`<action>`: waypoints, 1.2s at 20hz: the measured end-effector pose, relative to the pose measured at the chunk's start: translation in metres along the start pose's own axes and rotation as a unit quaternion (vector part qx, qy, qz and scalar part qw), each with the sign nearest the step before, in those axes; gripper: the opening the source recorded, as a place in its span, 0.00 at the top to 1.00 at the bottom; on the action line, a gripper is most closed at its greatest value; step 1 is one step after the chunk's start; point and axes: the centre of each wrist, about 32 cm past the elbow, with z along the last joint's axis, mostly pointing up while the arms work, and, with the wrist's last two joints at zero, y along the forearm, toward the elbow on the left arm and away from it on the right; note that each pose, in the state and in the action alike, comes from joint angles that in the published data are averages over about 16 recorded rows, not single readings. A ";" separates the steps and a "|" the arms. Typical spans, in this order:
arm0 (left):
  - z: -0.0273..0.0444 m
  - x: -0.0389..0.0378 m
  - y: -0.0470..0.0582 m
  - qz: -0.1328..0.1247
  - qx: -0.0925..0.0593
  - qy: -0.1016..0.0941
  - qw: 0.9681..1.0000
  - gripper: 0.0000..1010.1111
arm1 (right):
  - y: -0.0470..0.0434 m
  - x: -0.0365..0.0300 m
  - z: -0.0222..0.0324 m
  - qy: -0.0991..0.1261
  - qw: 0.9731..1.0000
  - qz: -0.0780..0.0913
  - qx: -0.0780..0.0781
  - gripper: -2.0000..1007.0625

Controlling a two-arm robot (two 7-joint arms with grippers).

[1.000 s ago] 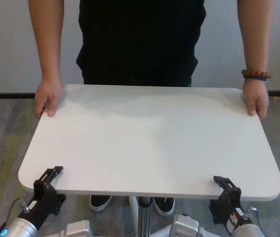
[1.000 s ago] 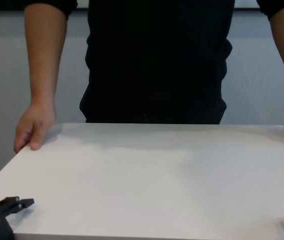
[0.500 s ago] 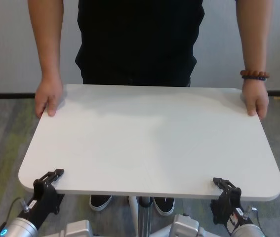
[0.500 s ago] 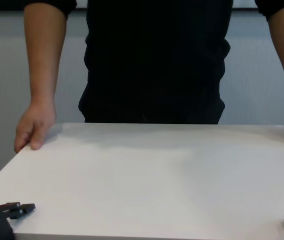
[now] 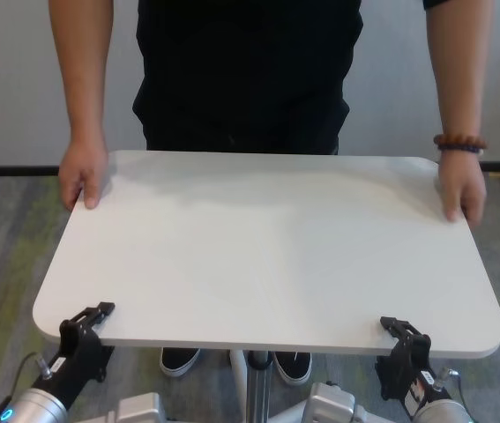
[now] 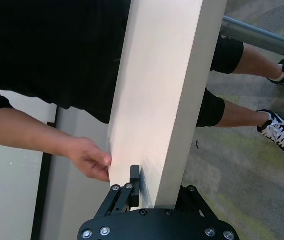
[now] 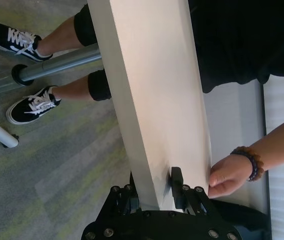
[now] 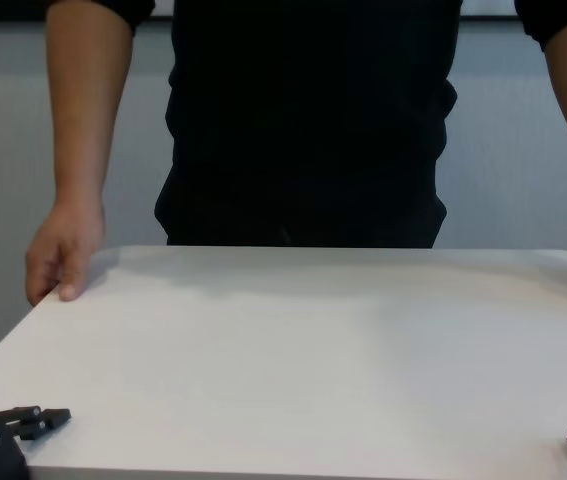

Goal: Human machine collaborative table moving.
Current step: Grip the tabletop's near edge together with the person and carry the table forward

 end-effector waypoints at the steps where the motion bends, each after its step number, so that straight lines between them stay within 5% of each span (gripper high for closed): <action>1: 0.0000 0.0000 0.000 0.000 0.000 0.000 1.000 0.70 | 0.0000 0.0000 0.0000 0.000 1.000 0.000 0.000 0.64; 24: 0.0035 -0.0008 -0.001 0.005 -0.002 -0.010 1.000 0.70 | 0.0035 0.0014 -0.0037 -0.007 1.000 -0.009 0.008 0.64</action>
